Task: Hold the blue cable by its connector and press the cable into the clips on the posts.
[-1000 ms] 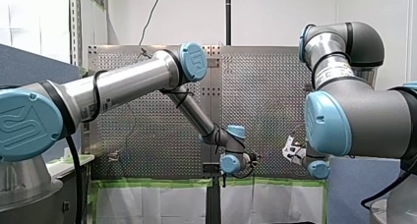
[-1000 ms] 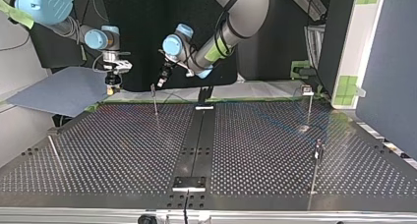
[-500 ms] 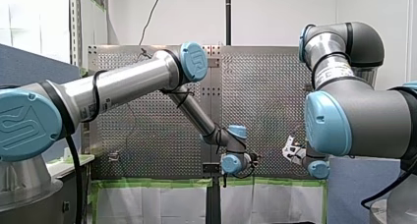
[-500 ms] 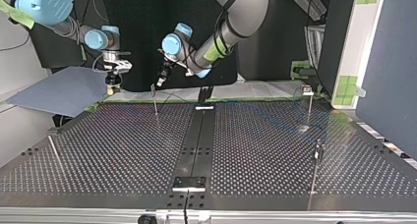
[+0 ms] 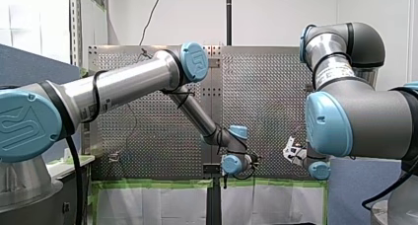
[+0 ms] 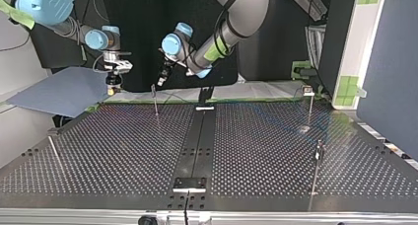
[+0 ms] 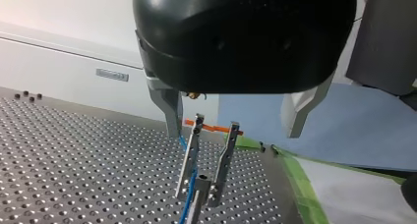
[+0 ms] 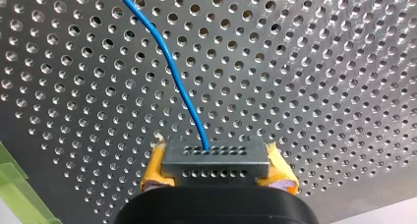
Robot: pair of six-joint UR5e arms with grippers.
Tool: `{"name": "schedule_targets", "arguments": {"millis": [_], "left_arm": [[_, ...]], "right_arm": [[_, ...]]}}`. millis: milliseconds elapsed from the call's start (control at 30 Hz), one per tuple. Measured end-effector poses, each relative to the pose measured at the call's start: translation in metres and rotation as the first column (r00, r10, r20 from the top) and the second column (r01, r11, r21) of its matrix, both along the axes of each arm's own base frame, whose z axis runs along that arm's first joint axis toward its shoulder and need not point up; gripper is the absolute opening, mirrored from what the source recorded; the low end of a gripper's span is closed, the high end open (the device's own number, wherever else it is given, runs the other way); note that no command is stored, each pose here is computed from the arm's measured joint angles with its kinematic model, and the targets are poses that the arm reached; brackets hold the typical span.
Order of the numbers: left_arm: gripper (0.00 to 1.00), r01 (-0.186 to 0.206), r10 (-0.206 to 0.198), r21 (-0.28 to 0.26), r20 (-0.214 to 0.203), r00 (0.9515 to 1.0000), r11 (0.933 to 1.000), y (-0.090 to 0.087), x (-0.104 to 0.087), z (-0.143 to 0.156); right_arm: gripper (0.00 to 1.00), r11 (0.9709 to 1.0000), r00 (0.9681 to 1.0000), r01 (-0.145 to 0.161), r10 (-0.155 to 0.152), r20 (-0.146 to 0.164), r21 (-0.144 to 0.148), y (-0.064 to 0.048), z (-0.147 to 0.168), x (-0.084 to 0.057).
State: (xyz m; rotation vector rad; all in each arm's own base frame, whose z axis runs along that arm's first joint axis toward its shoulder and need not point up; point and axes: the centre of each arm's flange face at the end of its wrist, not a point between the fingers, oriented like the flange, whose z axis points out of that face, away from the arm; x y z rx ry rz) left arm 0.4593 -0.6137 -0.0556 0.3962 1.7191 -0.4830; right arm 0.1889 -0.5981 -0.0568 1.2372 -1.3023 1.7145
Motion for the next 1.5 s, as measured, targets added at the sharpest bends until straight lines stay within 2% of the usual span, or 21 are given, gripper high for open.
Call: {"name": "schedule_targets", "arguments": {"millis": [167, 267, 533, 667, 767, 967, 1133, 1233, 1367, 1500], "left_arm": [[0.98, -0.011, 0.012, 0.042, -0.012, 0.9999, 0.9991, 0.008, 0.001, 0.003], [0.98, -0.013, 0.013, 0.045, -0.006, 0.9999, 0.9989, 0.013, 0.001, 0.011], [0.98, -0.045, 0.044, 0.008, 0.037, 0.9983, 0.9990, 0.021, 0.002, 0.040], [0.98, -0.067, 0.068, -0.033, 0.052, 0.9963, 0.9972, 0.027, 0.003, 0.056], [0.98, -0.065, 0.069, -0.065, 0.052, 0.9962, 0.9957, 0.032, 0.005, 0.066], [0.98, -0.063, 0.063, -0.088, 0.004, 0.9980, 0.9941, 0.044, -0.002, 0.082], [0.98, -0.080, 0.076, -0.094, -0.047, 0.9960, 0.9923, 0.058, -0.009, 0.093], [0.98, -0.096, 0.089, -0.096, -0.076, 0.9931, 0.9908, 0.066, -0.014, 0.100], [0.98, -0.129, 0.118, -0.092, -0.111, 0.9867, 0.9874, 0.076, -0.024, 0.108], [0.98, -0.145, 0.134, -0.073, -0.132, 0.9822, 0.9867, 0.085, -0.033, 0.116]], "right_arm": [[0.00, 1.0000, 1.0000, 0.000, 0.000, 0.002, 0.001, 0.000, 0.000, 0.000], [0.00, 1.0000, 1.0000, 0.001, -0.001, 0.002, 0.001, 0.000, 0.000, -0.001], [0.00, 1.0000, 0.9999, 0.000, 0.000, 0.010, 0.005, 0.000, -0.001, 0.000], [0.00, 1.0000, 0.9999, 0.002, -0.002, 0.016, 0.007, 0.000, -0.001, -0.001], [0.00, 0.9999, 0.9998, 0.004, -0.005, 0.021, 0.011, 0.000, -0.002, -0.001], [0.00, 0.9998, 0.9997, 0.008, -0.009, 0.023, 0.017, 0.001, -0.003, -0.001], [0.00, 0.9996, 0.9994, 0.013, -0.013, 0.033, 0.023, 0.001, -0.004, -0.001], [0.00, 0.9996, 0.9992, 0.012, -0.013, 0.039, 0.026, 0.002, -0.004, -0.001], [0.00, 0.9996, 0.9988, 0.011, -0.012, 0.047, 0.027, 0.002, -0.004, 0.000], [0.00, 0.9996, 0.9982, 0.010, -0.012, 0.058, 0.028, 0.002, -0.004, 0.000]]}}
